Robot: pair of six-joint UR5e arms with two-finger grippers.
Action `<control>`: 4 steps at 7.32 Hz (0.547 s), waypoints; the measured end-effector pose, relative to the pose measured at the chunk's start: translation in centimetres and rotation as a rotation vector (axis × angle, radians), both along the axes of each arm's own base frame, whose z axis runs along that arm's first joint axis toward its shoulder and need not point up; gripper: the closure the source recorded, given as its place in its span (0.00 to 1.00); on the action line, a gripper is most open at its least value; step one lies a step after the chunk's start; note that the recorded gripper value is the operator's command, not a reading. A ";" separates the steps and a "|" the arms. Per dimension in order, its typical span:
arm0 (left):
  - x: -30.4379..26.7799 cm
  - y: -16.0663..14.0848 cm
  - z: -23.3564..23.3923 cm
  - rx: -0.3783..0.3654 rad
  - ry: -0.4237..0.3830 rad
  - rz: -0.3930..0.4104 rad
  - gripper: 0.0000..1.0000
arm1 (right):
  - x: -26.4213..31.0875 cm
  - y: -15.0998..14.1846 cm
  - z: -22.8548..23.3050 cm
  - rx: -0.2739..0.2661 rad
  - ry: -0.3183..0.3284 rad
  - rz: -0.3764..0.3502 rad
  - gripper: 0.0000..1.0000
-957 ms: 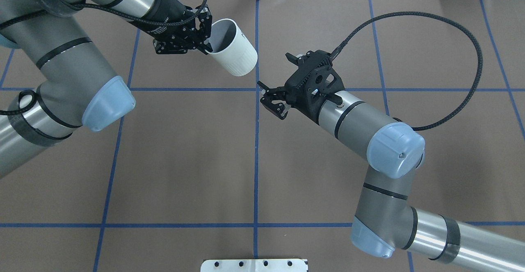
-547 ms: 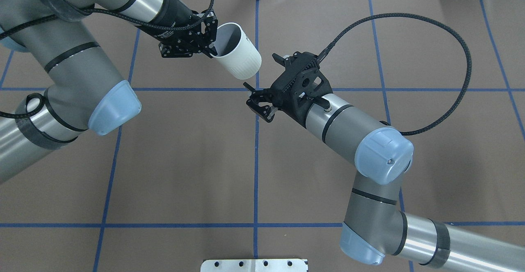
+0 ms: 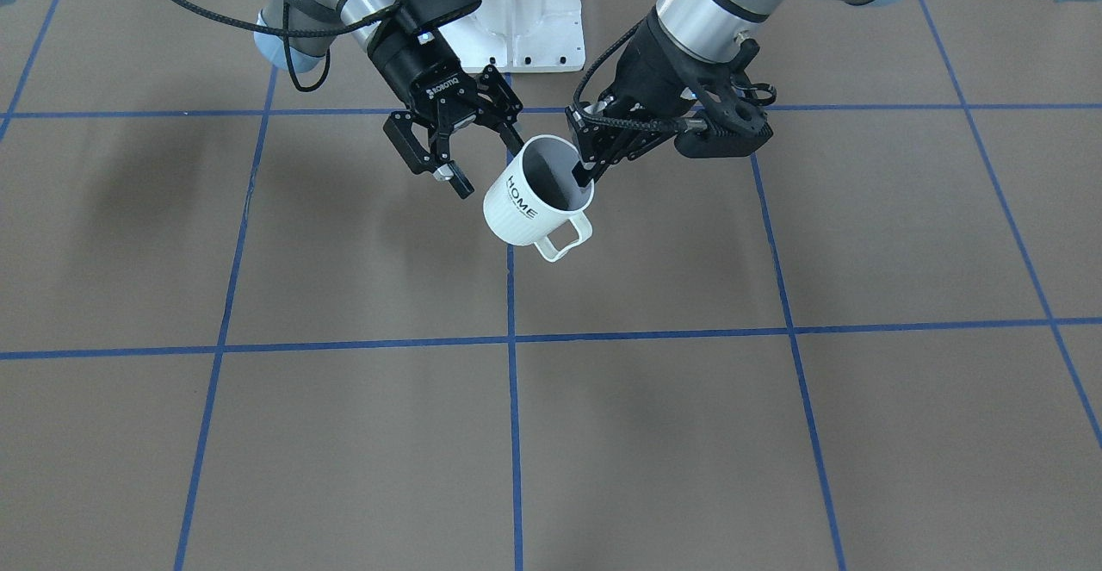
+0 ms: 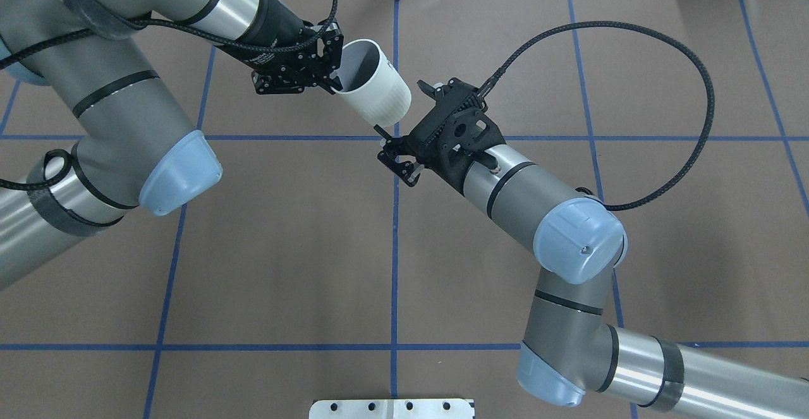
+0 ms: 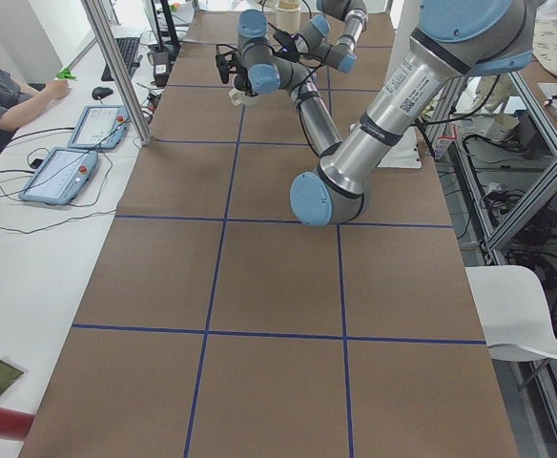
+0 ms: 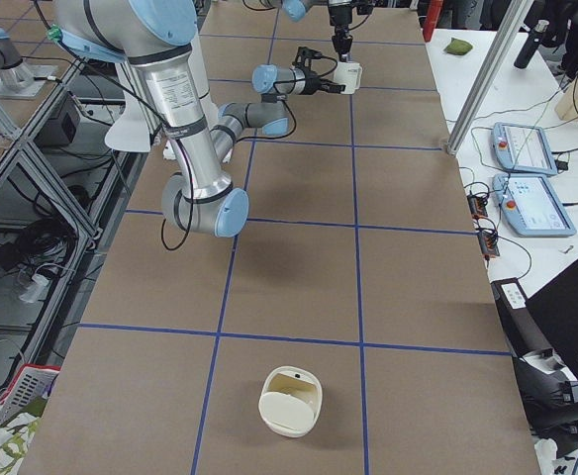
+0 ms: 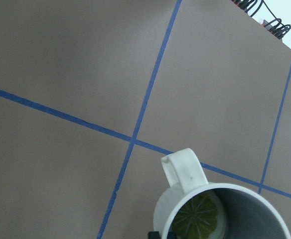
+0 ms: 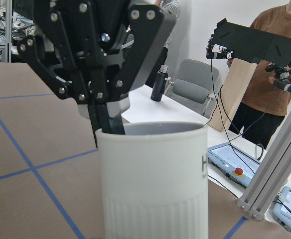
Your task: Left arm hands cup to right arm to dump lemon
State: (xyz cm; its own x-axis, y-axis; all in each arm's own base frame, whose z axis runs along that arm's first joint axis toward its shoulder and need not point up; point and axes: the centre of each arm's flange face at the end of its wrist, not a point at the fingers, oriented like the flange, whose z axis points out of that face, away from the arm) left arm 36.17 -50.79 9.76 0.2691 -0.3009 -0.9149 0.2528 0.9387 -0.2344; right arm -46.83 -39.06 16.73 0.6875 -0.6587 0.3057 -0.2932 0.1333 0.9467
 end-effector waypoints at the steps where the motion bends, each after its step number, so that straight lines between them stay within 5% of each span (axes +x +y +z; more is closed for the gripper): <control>1: 0.1 0.1 -0.1 0.001 0.001 0.002 1.00 | -0.1 -0.1 -0.2 0.004 0.003 0.006 0.10; 4: 0.4 0.4 -0.2 0.004 0.002 0.005 1.00 | -0.3 -0.1 -0.5 0.008 0.004 0.009 0.10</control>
State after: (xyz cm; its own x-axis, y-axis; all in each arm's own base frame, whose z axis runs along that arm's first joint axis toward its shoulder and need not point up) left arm 36.56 -50.43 9.56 0.2691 -0.2959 -0.9165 0.2481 0.9408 -0.2309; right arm -47.11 -39.16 16.25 0.6946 -0.6547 0.2981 -0.2910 0.1232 0.9488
